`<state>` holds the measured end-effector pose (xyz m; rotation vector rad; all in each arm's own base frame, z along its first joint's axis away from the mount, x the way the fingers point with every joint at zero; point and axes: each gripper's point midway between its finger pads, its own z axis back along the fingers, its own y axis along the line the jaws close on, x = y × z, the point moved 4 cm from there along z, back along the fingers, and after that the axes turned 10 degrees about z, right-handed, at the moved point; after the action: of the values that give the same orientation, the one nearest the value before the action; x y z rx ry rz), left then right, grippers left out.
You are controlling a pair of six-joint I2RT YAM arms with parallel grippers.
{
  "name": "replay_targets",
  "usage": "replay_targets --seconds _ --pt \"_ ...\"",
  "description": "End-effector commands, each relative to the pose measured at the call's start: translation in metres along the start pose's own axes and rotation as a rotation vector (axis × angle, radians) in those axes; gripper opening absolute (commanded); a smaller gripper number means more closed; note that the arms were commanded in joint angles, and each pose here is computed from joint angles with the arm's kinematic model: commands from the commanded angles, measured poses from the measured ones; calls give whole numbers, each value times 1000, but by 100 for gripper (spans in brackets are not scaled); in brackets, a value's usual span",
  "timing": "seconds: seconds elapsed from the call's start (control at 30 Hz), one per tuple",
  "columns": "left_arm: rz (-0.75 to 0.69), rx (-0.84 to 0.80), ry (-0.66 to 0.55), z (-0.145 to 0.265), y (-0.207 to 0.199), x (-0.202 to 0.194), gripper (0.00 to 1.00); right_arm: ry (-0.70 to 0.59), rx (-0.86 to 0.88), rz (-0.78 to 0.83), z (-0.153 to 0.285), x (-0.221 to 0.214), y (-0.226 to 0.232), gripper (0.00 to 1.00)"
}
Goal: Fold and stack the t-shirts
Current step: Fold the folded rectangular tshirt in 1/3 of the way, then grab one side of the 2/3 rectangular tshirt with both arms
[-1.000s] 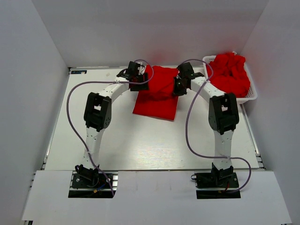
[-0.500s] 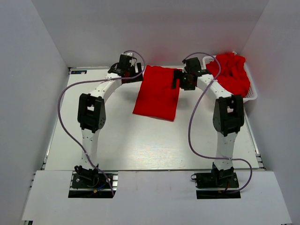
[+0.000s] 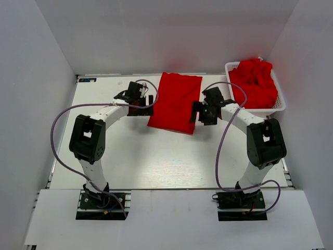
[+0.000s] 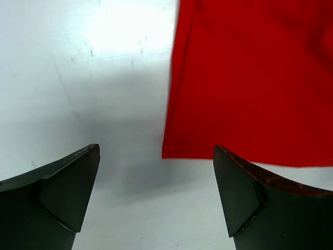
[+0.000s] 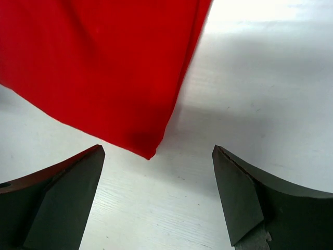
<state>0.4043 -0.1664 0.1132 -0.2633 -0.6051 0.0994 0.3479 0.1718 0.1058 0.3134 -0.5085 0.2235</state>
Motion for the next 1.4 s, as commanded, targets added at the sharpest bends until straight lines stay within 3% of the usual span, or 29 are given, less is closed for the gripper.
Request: replay_targets --seconds 0.0,0.63,0.77,0.93,1.1,1.13,1.2,1.33,1.37 --pt "-23 -45 -8 2 -6 -4 100 -68 45 -29 -2 7 19 90" --pt "-48 103 123 -51 6 -51 97 61 -70 -108 -48 -21 20 90" --pt "-61 125 158 -53 9 -65 93 80 -105 -109 -48 -28 20 90" --pt "-59 106 220 -58 9 -93 78 126 -114 -121 -42 -45 22 86" --pt "-71 64 253 -61 1 -107 63 114 -88 -127 -43 -52 25 67" --pt "-62 68 256 -64 1 -108 57 106 -84 -131 -45 -52 25 55" --pt "-62 74 267 -66 1 -109 49 134 -32 -129 -48 -56 31 45" --pt "-60 61 280 -64 -2 -109 24 129 3 -132 -47 -53 36 15" --pt "-49 59 275 -60 -2 -108 8 115 4 -132 -43 -51 37 11"
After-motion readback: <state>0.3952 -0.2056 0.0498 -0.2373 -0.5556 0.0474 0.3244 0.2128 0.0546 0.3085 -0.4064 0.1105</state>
